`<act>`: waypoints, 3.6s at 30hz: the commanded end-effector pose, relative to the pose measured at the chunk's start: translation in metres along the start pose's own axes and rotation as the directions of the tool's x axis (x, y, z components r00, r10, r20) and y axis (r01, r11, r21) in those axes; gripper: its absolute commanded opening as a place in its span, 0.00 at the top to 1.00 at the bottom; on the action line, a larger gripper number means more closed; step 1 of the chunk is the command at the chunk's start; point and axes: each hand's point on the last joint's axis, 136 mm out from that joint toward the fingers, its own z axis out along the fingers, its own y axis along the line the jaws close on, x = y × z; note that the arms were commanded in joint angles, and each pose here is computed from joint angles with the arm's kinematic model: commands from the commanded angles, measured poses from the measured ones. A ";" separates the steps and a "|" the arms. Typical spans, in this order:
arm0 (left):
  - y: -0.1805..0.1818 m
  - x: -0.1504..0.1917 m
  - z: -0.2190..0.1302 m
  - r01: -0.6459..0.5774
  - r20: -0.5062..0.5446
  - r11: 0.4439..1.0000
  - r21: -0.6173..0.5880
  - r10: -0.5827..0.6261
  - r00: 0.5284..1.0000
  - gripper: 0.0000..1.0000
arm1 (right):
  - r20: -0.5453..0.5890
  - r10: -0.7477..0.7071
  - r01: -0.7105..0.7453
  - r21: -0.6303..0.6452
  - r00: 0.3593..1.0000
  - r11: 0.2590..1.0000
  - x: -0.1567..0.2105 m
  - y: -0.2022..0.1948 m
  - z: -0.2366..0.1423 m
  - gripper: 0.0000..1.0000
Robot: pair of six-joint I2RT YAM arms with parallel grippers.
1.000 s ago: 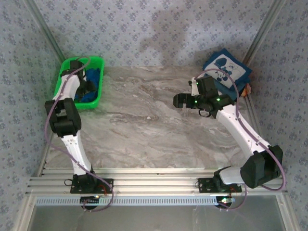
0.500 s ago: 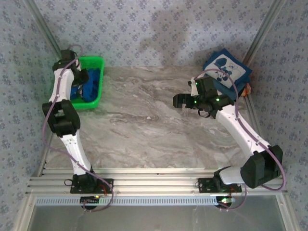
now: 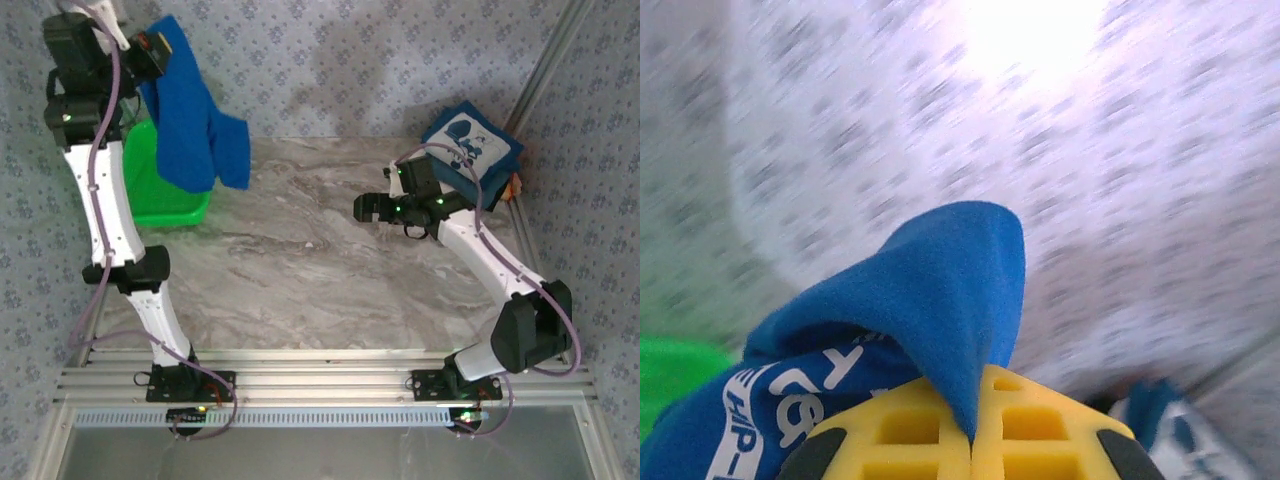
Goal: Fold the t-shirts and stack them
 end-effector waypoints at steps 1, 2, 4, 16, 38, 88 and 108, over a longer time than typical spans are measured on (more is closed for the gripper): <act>-0.053 -0.031 -0.007 0.088 0.077 0.967 0.241 -0.110 0.991 1.00 | 0.026 0.002 -0.001 -0.041 1.000 0.999 -0.014 0.008 -0.004 0.00; -0.070 -0.038 -0.011 0.089 0.098 0.951 0.296 -0.123 0.988 1.00 | 0.023 0.006 -0.005 -0.042 1.000 0.999 -0.013 0.007 -0.004 0.00; -0.101 -0.042 -0.016 0.085 0.114 0.917 0.390 -0.139 0.984 1.00 | 0.030 0.026 -0.025 -0.039 0.999 0.999 -0.015 0.004 -0.006 0.00; -0.228 0.063 0.017 0.163 -0.145 0.775 0.610 -0.093 0.985 1.00 | 0.147 0.189 -0.199 0.057 0.971 0.978 -0.012 -0.057 -0.037 0.00; 0.046 0.426 0.021 0.240 -0.639 0.886 -0.397 -0.454 0.620 1.00 | 0.081 0.260 -0.269 0.125 0.962 0.955 0.035 -0.075 -0.029 0.00; 0.112 0.448 0.008 0.146 -0.692 0.913 -0.381 -0.386 0.609 0.23 | -0.255 0.493 -0.432 0.261 0.832 0.863 0.097 -0.130 0.082 0.93; 0.129 0.523 0.013 0.171 -0.742 0.871 -0.461 -0.484 0.463 0.90 | -0.118 0.457 -0.414 0.273 0.882 0.869 0.062 -0.125 -0.021 1.00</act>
